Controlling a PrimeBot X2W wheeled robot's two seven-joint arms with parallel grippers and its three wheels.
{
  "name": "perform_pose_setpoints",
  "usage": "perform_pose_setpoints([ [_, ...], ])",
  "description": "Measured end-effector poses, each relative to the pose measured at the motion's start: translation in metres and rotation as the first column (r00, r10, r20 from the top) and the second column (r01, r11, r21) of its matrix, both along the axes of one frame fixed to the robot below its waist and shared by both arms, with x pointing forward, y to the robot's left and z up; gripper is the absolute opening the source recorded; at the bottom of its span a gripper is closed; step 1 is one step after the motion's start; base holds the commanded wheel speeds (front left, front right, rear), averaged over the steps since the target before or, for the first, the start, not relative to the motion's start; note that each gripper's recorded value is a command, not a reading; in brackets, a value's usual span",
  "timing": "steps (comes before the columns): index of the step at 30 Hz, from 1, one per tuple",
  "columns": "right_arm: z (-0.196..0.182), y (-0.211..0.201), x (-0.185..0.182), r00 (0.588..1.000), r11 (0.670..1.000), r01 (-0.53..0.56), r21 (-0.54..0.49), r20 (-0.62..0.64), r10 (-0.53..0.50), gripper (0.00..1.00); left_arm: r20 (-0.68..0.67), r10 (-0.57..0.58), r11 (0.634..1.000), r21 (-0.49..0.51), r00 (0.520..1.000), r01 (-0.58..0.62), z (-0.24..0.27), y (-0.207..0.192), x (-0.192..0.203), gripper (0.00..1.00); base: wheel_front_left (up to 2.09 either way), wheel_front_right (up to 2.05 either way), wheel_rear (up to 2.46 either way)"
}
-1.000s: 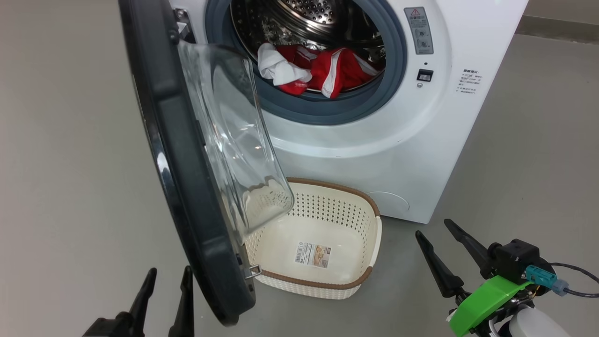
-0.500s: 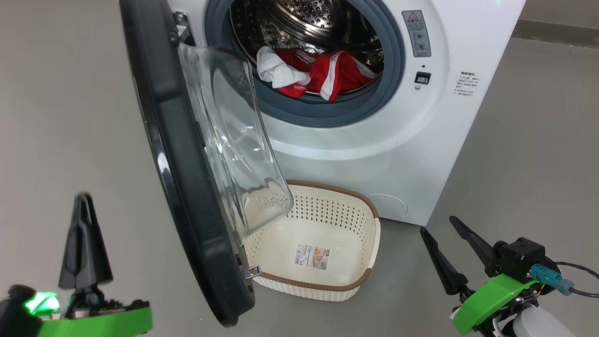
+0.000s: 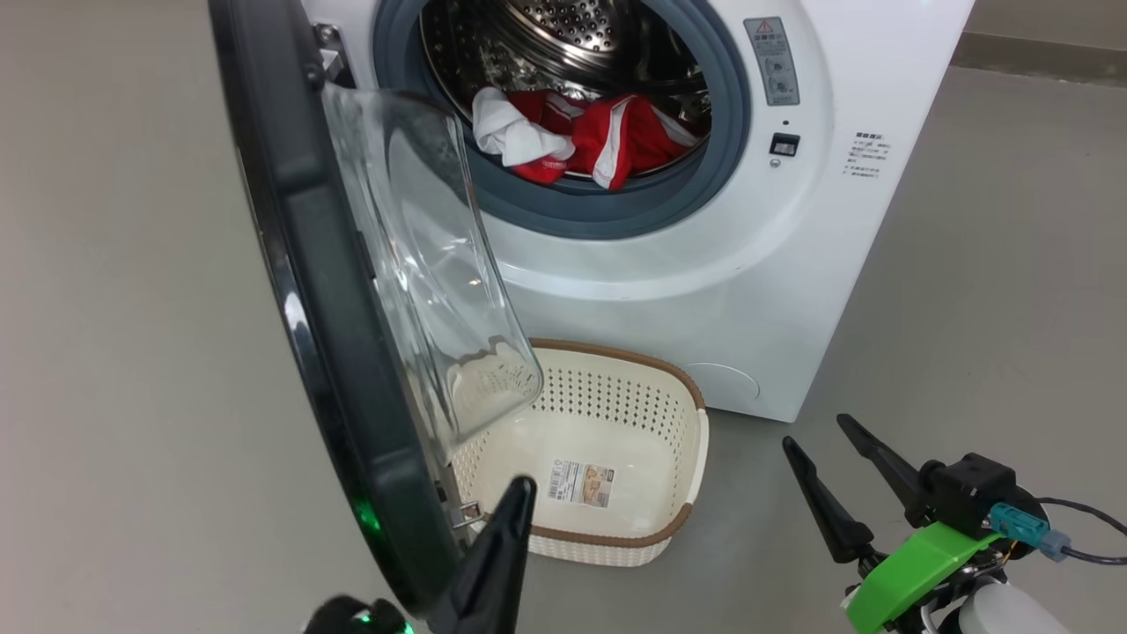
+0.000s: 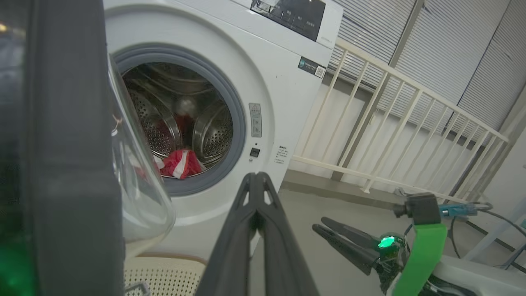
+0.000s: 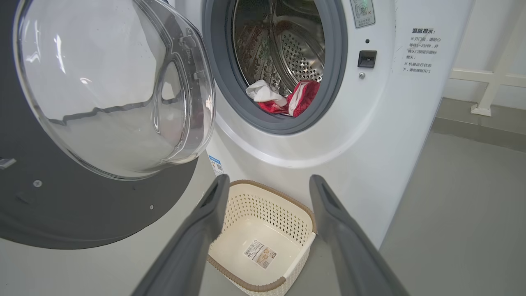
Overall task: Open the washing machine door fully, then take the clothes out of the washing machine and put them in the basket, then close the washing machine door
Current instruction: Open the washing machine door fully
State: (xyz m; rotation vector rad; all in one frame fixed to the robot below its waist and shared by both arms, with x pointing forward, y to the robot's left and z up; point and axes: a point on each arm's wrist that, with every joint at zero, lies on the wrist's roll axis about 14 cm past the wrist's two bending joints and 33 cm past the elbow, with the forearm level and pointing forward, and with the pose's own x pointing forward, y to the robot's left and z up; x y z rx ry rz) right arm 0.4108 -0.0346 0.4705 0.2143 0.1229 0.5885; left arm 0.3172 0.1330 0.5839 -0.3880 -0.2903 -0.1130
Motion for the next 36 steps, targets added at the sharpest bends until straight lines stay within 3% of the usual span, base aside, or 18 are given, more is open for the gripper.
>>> perform_pose_setpoints([
  [4, 0.000, 0.001, -0.001, 1.000, 1.000, -0.004, -0.001, 0.001, 0.004, 1.00, -0.127, 0.004, 1.000, -0.020, 0.992, -0.007, -0.036, 0.001, 0.003, 0.00, 0.00, 0.00, 0.00],
  [11, 0.001, 0.002, -0.001, 1.000, 1.000, -0.006, -0.001, 0.004, 0.006, 1.00, -0.209, 0.059, 0.998, -0.019, 0.976, -0.065, -0.060, 0.016, 0.008, 0.00, 0.00, 0.00, 0.00],
  [26, 0.003, 0.009, 0.000, 1.000, 1.000, -0.024, 0.003, 0.009, 0.024, 1.00, -0.246, 0.170, 0.984, -0.013, 0.954, -0.179, -0.071, 0.049, 0.006, 0.00, 0.00, 0.00, 0.00],
  [36, 0.000, 0.014, 0.002, 0.999, 0.999, -0.038, 0.006, 0.001, 0.038, 1.00, -0.271, 0.354, 0.934, 0.048, 0.895, -0.355, -0.078, 0.110, -0.013, 0.00, 0.00, 0.00, 0.00],
])
